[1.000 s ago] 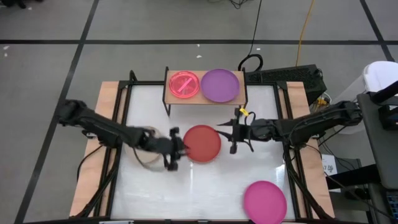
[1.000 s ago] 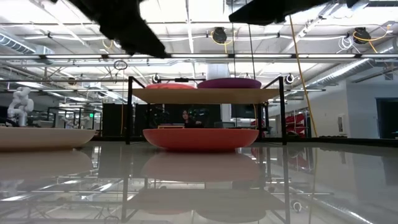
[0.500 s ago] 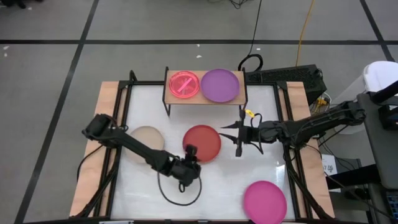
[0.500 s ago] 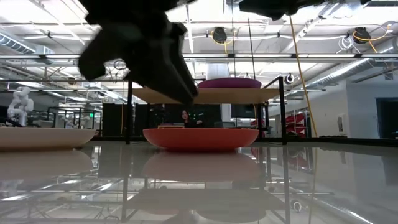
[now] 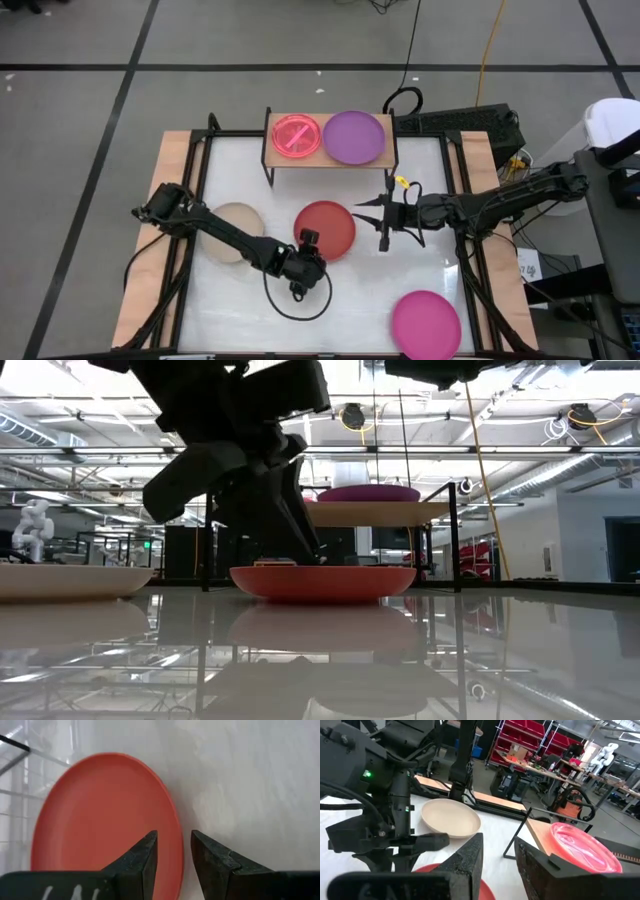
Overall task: Place and stack plates onto a shelf
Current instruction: Stack the big orange plate on top of the big purple plate on the shelf
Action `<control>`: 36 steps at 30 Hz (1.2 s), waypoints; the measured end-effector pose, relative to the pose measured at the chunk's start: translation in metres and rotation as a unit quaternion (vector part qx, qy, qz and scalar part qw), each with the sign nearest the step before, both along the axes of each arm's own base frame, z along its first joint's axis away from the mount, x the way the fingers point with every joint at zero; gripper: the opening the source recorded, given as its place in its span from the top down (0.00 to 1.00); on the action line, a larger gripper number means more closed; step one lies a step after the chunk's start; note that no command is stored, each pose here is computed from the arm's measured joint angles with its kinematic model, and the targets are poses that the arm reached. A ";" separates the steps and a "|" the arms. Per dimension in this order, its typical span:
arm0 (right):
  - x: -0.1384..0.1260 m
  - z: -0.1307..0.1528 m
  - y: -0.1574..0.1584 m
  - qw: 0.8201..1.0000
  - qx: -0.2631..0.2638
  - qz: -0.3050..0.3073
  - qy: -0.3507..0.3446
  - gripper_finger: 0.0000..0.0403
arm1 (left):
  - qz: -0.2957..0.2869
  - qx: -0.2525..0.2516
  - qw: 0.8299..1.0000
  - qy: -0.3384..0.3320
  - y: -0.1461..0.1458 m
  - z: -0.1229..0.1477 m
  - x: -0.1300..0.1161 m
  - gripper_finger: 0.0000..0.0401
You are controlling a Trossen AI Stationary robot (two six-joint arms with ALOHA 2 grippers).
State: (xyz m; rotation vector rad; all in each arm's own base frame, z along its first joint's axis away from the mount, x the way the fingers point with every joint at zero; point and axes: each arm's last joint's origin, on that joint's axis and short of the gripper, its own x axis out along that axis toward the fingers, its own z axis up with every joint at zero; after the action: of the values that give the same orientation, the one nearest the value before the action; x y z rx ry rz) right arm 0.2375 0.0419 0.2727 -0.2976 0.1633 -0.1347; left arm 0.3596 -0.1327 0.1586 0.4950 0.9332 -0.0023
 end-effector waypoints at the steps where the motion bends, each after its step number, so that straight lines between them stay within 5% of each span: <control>1: 0.000 0.000 0.000 1.000 0.000 0.000 0.000 0.77 | -0.001 -0.010 1.000 0.003 0.001 0.000 0.001 0.69; 14: 0.000 0.001 0.000 1.000 0.005 0.000 -0.006 0.77 | 0.017 -0.022 0.999 0.047 0.014 -0.027 0.007 0.71; 22: 0.000 0.001 0.000 1.000 0.005 0.001 -0.007 0.77 | 0.014 -0.012 0.999 0.046 0.015 -0.029 0.009 0.96; 28: -0.002 0.005 0.001 1.000 0.006 0.005 -0.018 0.77 | -0.002 0.014 1.000 0.027 0.010 -0.011 0.003 0.97; 36: -0.037 0.048 0.018 0.985 0.045 0.077 -0.149 0.77 | 0.001 0.126 0.990 -0.055 0.015 0.053 -0.013 0.97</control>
State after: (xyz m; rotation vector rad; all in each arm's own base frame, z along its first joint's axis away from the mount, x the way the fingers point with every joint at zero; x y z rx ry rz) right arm 0.2001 0.0601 0.3210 -0.1950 -0.1508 -0.0179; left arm 0.3467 -0.1179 0.2120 0.7213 0.8284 0.1444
